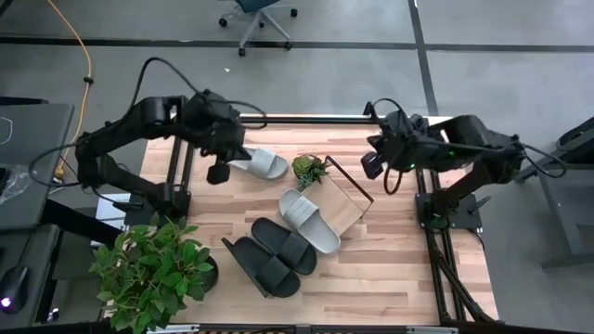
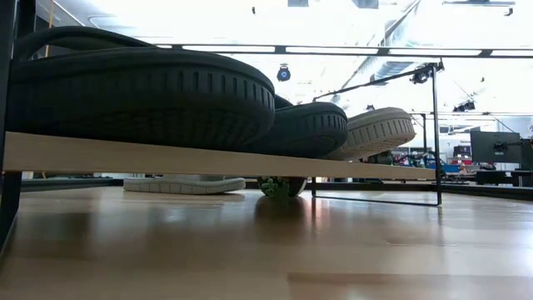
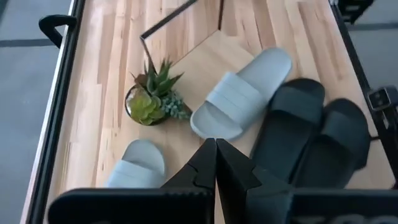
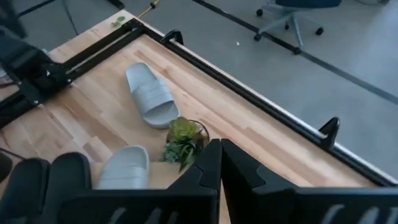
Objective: Pick and place slides into the shelf
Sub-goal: Adjust the shelf
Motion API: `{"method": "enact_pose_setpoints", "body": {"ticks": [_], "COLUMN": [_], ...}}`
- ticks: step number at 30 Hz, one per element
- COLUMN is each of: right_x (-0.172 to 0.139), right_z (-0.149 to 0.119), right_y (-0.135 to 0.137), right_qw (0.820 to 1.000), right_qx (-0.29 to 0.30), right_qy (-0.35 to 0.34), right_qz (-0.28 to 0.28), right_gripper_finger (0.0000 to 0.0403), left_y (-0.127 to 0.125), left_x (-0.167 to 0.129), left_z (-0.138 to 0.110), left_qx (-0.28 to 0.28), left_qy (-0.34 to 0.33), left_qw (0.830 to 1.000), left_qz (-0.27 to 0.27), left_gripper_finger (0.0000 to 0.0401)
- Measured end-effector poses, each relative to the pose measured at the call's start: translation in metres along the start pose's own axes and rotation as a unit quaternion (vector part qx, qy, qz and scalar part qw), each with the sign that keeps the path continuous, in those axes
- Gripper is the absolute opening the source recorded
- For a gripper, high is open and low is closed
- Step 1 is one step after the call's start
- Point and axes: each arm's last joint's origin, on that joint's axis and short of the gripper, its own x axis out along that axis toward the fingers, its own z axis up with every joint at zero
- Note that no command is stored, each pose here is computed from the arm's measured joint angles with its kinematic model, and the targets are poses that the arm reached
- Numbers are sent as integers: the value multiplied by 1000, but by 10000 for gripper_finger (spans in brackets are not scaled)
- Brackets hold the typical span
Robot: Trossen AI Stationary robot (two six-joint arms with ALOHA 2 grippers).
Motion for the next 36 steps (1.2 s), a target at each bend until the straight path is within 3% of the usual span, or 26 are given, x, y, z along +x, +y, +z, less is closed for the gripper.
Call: {"method": "enact_pose_setpoints", "body": {"ticks": [8, 16, 21, 26, 32, 36], "right_x": [8, 76, 120, 147, 164, 166], "right_z": [8, -19, -37, -35, -26, -25], "right_y": [-16, -24, -30, -45, -61, -66], "right_qw": [999, 986, 978, 978, 962, 956], "right_qx": [-39, -69, -48, 4, 53, 64], "right_qy": [15, 140, 200, 185, 202, 213], "right_qz": [-14, -61, 25, 92, 177, 191], "right_gripper_finger": [0, 0, 0, 4, 27, 69], "left_y": [29, 42, 43, 43, 43, 43], "left_x": [25, 55, 58, 57, 57, 57], "left_z": [4, 15, 22, 23, 23, 23], "left_qx": [-32, -15, 2, 6, 17, 18], "left_qy": [22, 18, -23, -28, -28, -28], "left_qw": [999, 1000, 999, 999, 999, 999], "left_qz": [-4, -21, -38, -36, -36, -36], "left_gripper_finger": [1, 1, 1, 1, 1, 1]}}
